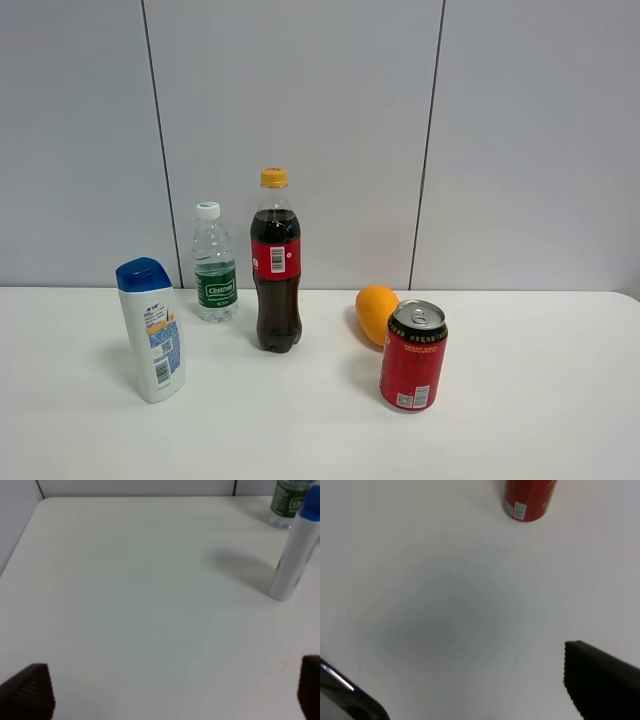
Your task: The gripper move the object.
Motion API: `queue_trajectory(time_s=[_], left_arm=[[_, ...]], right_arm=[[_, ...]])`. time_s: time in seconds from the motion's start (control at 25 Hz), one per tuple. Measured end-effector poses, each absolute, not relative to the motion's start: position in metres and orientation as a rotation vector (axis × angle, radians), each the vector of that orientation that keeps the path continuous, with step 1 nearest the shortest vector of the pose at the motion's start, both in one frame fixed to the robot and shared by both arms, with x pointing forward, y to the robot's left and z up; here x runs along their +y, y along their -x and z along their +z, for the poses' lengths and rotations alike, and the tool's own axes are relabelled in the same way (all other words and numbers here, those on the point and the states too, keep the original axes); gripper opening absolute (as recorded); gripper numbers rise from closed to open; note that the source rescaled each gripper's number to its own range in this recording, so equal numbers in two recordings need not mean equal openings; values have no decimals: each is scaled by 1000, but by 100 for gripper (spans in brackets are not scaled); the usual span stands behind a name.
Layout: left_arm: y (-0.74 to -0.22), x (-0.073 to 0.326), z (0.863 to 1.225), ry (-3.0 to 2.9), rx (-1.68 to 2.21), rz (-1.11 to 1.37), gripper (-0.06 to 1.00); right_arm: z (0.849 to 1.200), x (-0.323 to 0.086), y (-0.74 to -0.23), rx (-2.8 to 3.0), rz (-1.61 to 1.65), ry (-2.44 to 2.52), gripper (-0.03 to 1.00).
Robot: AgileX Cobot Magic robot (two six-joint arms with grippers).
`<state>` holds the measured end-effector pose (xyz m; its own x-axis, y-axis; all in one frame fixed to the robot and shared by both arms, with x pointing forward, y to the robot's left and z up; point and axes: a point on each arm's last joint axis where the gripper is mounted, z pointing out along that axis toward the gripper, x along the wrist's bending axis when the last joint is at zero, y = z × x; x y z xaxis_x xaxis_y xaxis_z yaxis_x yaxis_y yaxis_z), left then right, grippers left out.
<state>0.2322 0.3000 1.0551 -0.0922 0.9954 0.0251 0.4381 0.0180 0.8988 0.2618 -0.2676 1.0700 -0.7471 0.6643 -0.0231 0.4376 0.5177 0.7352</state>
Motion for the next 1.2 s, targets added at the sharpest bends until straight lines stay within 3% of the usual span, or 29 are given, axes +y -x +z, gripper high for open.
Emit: queue_trajectory(time_s=[0.24, 0.8, 1.2], left_arm=[[-232, 300, 1055, -1493, 1612, 1034, 100], [-232, 300, 1055, -1493, 1612, 1034, 100], [-232, 300, 1055, -1493, 1612, 1034, 100]], right_arm=[[1051, -267, -259, 2485, 1087, -941, 100], [1048, -267, -259, 2482, 1079, -956, 100], [1048, -277, -271, 2161, 944, -1370, 100]])
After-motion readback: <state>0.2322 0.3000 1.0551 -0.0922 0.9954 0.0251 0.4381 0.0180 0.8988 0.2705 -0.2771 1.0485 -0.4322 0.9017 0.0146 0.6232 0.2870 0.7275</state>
